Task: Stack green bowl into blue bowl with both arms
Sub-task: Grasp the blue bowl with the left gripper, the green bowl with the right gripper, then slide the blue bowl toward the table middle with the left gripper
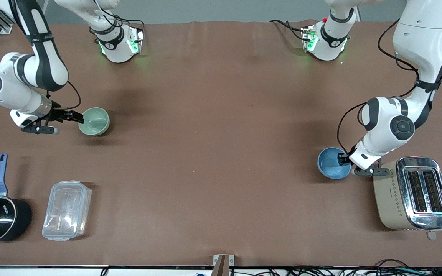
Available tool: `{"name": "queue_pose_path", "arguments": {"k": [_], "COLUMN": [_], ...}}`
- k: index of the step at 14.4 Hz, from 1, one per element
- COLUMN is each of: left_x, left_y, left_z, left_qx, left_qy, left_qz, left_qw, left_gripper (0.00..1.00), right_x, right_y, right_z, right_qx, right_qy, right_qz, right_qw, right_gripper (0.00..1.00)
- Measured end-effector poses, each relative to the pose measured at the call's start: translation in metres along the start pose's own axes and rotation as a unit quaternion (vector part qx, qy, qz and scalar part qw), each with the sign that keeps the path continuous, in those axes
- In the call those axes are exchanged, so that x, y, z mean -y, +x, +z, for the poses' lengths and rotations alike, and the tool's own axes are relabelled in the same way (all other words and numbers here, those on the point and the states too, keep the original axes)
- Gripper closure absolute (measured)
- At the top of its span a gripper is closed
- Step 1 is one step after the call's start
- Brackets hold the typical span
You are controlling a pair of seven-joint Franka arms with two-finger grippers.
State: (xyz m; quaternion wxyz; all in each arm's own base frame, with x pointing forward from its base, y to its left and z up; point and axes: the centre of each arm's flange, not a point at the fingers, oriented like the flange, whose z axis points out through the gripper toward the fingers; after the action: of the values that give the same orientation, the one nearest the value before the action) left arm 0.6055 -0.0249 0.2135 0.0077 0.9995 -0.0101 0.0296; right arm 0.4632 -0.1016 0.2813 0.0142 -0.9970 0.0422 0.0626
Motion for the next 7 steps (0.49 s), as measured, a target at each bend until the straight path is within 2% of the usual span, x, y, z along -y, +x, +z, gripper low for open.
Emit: {"name": "queue_pose_path", "arguments": {"k": [1,4,7], "left_x": [-0.001,-0.008,-0.026], "left_y": [0.002,0.006,0.007], "left_z": [-0.001,-0.006,-0.011], "left_qx": [-0.002,-0.008,-0.011], "left_qy": [0.0,-0.003,-0.01], "left_qz": [0.0,0.006,-0.006], "left_qw": [1.0,1.0,1.0], "left_gripper": [0.63,0.95,0.95], "right_x": [0.0,0.0,0.0], "right_y": [-0.001,-0.002,-0.005], "right_z": [0.002,0.013,0.029], "right_qx": [0.001,-0.006,-0.007], "right_qy": [0.0,-0.002,-0.005], "right_qz": [0.0,0.0,0.0], "right_qw": [1.0,1.0,1.0], "right_gripper": [0.02,0.03,0.04]}}
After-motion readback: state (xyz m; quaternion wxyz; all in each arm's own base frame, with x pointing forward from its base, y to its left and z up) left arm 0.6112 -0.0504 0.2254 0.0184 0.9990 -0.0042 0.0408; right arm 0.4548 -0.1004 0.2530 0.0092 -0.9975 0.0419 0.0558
